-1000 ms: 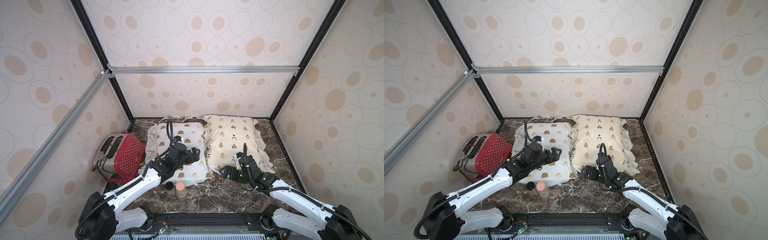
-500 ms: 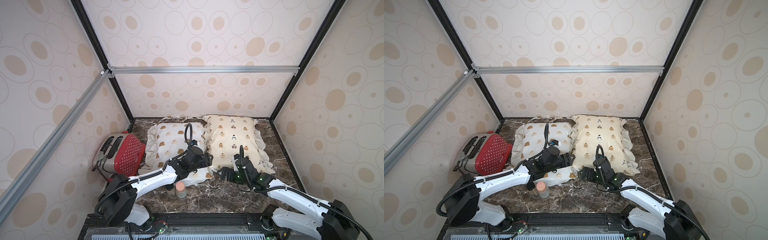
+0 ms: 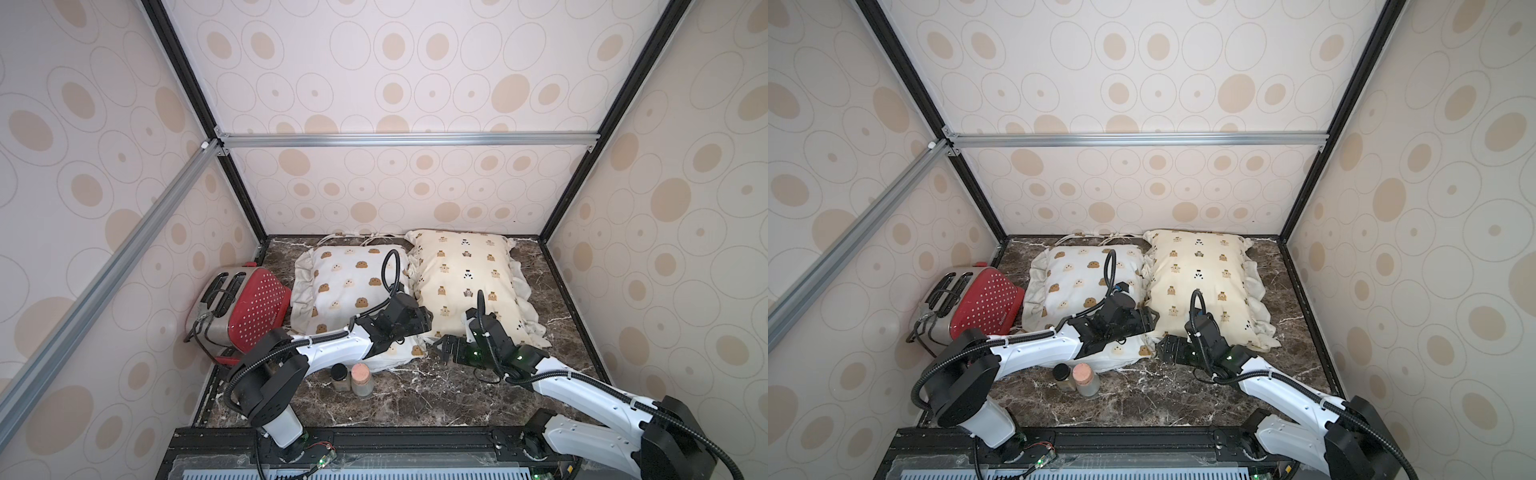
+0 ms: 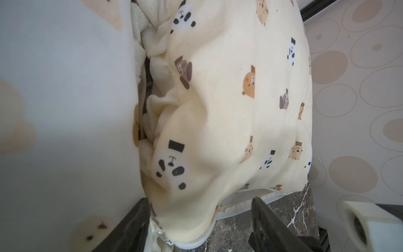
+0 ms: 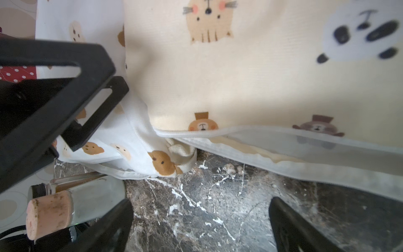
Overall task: Zip up pillowcases
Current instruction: Pick up the pillowcase from the center of the board.
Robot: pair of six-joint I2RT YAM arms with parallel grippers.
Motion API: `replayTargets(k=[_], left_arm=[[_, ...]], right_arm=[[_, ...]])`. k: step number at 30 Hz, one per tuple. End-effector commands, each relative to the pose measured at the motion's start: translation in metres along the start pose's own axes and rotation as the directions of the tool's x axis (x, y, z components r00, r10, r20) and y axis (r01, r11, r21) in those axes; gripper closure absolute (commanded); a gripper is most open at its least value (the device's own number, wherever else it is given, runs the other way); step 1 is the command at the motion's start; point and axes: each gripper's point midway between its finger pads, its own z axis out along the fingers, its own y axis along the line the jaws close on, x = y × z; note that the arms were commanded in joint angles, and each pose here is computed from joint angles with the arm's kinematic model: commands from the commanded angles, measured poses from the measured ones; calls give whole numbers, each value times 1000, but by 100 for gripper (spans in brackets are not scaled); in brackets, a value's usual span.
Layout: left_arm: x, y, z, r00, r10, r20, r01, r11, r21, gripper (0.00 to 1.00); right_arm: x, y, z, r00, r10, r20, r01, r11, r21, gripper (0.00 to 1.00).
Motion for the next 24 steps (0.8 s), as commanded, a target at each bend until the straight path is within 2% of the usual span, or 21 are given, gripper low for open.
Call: replayTargets(k=[1,9,16,21,24], left_arm=[[-9,-19,5,1000,1,26,-2,999,39,27],[-2,-20,21,1000,-24,-2,24,999,35,27],[9,-40,31,1000,-15,-22,17,997,75,35],[16,-69,32,999,26,-32,-21,990,142,39],[14,-66,25,1000,10,-22,-6,991,137,40]], right_arm=[[-2,-8,-5,1000,-26,10,25,999,43,0],[-3,-16,-14,999,-2,44,1,1000,28,0],[-9,-31,-22,998,38,52,-40,998,37,1],[-13,-38,-31,997,46,63,-49,998,36,1],[-12,-41,-35,996,54,65,-56,998,34,0]])
